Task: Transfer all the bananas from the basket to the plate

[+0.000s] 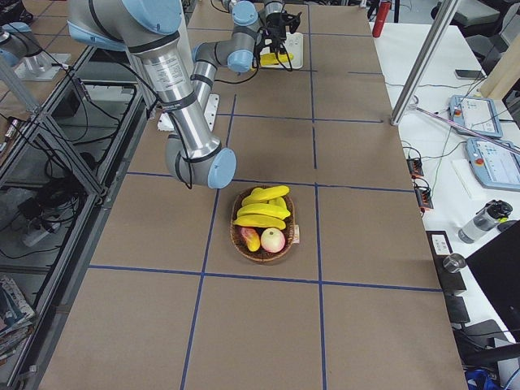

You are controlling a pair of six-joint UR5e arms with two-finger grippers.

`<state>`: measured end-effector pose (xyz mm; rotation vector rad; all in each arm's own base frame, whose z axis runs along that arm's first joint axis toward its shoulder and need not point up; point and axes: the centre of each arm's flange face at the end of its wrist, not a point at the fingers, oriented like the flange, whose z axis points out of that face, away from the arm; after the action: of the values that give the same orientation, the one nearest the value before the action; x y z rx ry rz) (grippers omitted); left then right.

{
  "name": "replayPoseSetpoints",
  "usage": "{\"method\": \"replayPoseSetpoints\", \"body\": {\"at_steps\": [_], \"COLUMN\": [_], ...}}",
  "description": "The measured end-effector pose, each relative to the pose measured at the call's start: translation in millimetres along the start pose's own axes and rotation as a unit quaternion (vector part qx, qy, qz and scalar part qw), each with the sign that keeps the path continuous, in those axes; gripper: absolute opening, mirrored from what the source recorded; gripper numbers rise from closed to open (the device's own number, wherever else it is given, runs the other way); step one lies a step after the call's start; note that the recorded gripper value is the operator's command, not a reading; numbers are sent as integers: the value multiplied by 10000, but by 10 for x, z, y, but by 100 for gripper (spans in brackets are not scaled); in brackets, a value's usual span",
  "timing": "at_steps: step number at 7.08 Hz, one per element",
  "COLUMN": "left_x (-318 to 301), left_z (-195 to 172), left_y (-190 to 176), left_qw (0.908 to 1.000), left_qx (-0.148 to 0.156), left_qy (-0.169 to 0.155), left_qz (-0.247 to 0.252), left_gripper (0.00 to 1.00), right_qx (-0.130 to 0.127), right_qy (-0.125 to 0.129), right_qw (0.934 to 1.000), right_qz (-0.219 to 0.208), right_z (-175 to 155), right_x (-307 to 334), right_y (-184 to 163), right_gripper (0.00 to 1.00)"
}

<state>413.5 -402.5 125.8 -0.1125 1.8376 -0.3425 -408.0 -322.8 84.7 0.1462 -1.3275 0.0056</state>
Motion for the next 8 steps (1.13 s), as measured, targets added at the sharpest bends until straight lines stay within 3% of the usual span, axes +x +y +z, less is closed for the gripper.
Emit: {"method": "replayPoseSetpoints", "body": {"at_steps": [1, 2, 3, 7, 8], "left_x": [-21, -51, -79, -104, -166], "left_z": [13, 15, 9, -10, -29], "left_y": [14, 14, 11, -32, -119], "left_qw": [10000, 10000, 10000, 9999, 9995], "left_qx": [-13, -16, -19, 33, 158], "left_qy": [-15, -37, -55, -110, -274], "left_qz": [-7, -4, 6, 31, 17], "left_gripper": [0, 0, 0, 0, 0], "right_qx": [-12, -20, -28, -74, -103], "right_qy": [-7, -14, -24, -131, -179], "right_qw": [10000, 10000, 10000, 9998, 9997], "right_qz": [-5, -9, -11, 124, 119], "right_z": [-4, -12, -22, -141, -246], "right_x": [2, 4, 3, -9, 26], "right_y": [8, 14, 19, 49, 73], "right_gripper": [7, 95, 100, 100, 100]}}
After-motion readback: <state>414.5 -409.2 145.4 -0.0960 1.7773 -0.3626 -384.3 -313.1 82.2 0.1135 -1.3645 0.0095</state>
